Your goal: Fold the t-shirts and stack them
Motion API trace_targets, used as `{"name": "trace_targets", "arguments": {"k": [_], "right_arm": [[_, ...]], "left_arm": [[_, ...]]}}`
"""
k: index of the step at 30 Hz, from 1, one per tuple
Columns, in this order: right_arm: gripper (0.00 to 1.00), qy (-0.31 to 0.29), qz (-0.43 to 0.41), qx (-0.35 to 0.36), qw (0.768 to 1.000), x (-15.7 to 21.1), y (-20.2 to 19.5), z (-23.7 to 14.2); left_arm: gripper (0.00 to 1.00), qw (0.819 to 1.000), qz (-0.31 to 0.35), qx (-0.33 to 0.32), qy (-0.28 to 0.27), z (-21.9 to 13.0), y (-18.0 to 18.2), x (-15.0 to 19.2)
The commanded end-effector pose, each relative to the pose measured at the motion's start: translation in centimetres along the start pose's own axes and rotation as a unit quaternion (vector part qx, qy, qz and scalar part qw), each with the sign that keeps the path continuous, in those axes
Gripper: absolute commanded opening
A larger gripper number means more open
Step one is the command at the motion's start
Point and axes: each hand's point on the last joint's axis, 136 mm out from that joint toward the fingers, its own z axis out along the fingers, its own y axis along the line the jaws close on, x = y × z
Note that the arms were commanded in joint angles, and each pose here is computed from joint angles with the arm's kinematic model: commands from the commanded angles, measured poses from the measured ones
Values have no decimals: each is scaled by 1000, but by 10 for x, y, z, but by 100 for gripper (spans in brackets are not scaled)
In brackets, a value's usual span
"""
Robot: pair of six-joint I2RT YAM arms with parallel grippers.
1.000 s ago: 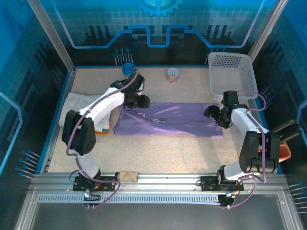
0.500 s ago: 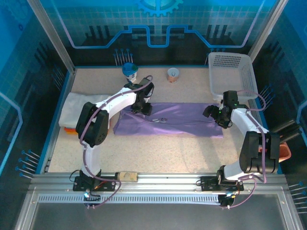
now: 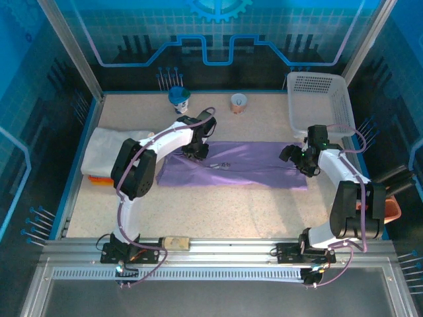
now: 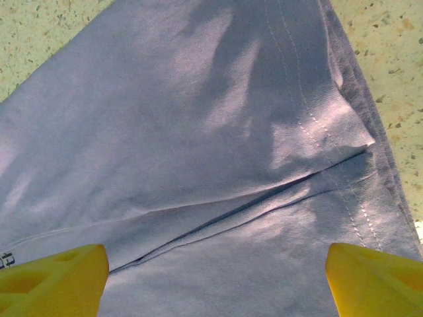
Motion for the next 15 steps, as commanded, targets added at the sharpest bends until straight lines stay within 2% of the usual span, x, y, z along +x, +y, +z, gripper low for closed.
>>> {"name": "trace_targets", "arguments": {"k": [1,4,8,15], "right_arm": [[86,11,5,-2,1000,5,-4,2],[85,13,9,-2,1000,5,-6,2],[85,15,11,-2,1000,6,-7,3],[85,12,11,-2,1000,6,-9,1]], "left_arm": [[16,1000,-1,-17,-1,0,1,-4],[0,1000,-4,-16,-2,-1,1,-6],[0,1000,-19,-20,-13,-12,5,-8],[0,994,-70,-39,-68,-37,20,-21]]}}
